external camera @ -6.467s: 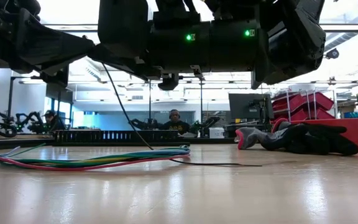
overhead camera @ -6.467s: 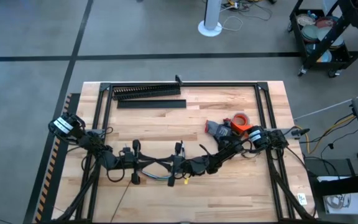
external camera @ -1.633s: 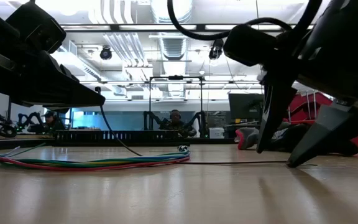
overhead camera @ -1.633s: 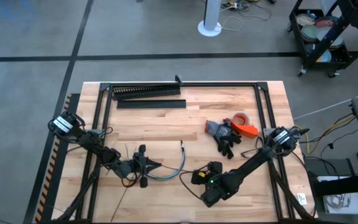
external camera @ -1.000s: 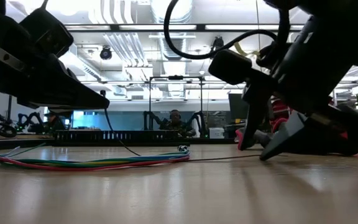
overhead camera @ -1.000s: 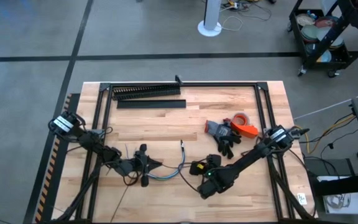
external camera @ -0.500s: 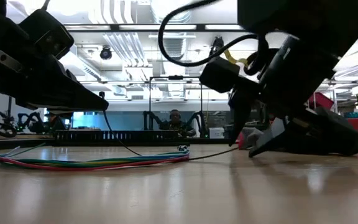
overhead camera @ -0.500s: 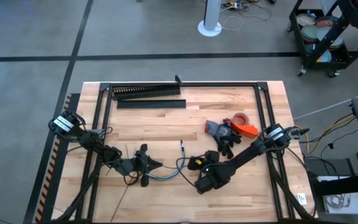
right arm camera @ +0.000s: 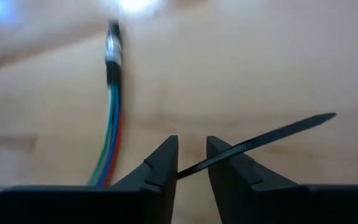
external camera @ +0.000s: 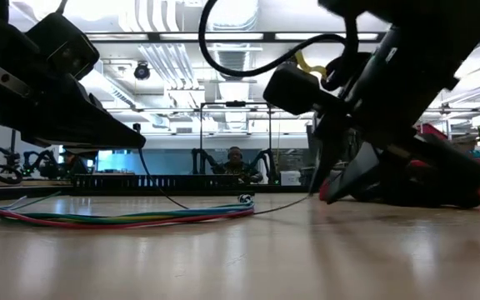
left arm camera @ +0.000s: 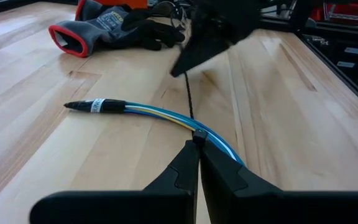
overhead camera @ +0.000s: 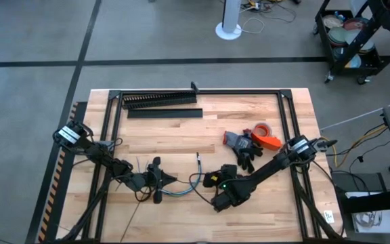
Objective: Ziptie cables
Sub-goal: Wrap the black zip tie on the cable
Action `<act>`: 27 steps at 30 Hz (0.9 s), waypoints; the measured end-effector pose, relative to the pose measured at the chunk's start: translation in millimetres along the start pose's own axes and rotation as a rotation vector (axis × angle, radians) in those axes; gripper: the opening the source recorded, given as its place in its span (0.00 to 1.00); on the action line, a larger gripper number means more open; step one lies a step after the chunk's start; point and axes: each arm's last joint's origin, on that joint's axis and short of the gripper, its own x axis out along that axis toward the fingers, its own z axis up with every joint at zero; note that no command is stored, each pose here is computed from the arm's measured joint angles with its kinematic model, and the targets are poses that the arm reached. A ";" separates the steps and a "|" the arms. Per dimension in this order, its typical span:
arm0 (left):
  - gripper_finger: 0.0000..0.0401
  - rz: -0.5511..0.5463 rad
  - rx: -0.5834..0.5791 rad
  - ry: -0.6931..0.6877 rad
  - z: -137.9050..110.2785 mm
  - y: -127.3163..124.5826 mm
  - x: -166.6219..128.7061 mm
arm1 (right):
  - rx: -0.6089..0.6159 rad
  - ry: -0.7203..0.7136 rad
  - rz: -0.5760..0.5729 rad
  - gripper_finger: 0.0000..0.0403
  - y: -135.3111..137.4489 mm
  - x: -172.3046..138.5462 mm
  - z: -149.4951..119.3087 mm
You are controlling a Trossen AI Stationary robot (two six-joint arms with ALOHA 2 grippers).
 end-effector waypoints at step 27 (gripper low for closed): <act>0.00 0.002 0.002 0.002 -0.3 0.2 -0.1 | 0.139 0.128 0.071 0.18 6.9 -4.4 -20.0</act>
